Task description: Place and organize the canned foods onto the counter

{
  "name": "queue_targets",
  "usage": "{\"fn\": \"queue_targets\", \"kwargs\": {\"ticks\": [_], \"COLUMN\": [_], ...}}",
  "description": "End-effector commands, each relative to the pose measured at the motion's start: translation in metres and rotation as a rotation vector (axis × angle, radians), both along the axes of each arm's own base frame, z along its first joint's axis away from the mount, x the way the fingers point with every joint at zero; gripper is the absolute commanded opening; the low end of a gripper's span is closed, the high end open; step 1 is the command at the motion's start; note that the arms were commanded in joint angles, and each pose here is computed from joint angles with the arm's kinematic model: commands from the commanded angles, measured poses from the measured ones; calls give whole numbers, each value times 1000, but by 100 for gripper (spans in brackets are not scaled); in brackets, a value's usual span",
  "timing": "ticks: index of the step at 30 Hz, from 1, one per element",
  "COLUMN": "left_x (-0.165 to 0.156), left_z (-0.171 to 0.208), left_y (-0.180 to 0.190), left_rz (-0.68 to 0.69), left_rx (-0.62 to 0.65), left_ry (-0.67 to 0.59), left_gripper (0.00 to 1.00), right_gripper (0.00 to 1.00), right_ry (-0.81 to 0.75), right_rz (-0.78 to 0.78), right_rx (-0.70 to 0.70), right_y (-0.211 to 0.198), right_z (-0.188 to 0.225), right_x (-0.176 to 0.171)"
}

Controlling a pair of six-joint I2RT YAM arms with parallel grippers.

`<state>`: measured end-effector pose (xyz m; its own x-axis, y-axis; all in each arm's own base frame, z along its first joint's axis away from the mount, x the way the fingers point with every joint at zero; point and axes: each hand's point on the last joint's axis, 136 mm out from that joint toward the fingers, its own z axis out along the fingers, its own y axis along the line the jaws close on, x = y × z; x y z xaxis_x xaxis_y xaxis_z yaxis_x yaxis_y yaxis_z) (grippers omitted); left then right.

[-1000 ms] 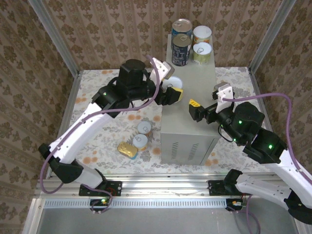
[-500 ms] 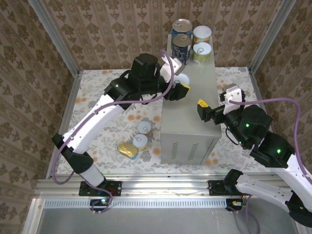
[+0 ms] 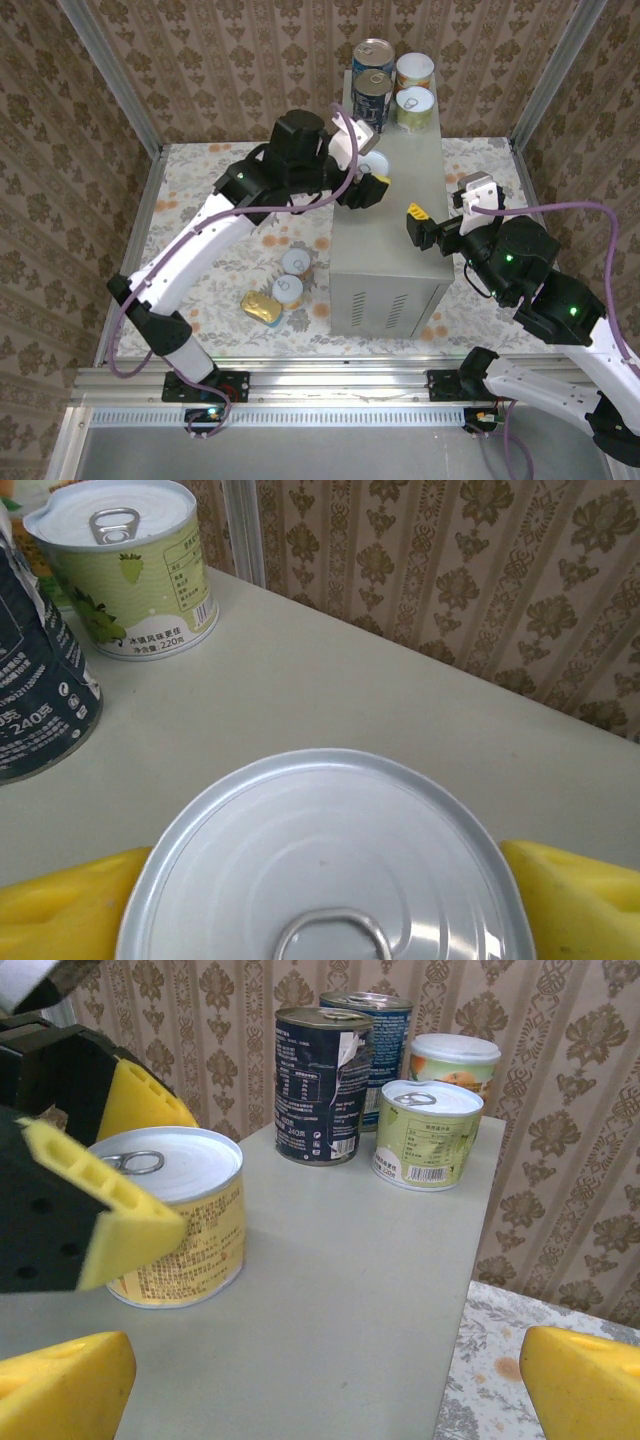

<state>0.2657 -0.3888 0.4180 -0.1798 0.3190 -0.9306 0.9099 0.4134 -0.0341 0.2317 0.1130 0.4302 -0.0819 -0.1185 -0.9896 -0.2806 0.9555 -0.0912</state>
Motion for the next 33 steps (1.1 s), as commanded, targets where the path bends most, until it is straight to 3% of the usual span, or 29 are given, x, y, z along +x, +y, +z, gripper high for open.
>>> {"fn": "queue_targets", "kwargs": {"ticks": [1, 13, 25, 33], "left_x": [-14, -13, 3, 21], "left_z": [28, -2, -21, -33], "left_y": [15, 21, 12, 5], "left_rz": [-2, 31, 66, 97], "left_rx": [-69, -63, -49, -33], "left_ry": [-75, -22, -21, -20], "left_gripper": [93, 98, 83, 87], "right_gripper": [100, 100, 100, 100], "right_ry": [-8, 1, 11, 14], "right_rz": [-14, 11, 6, -4], "right_rx": [11, 32, 21, 7], "right_y": [-1, 6, 4, 1], "right_z": [5, 5, 2, -1], "right_x": [2, 3, 3, 2]}}
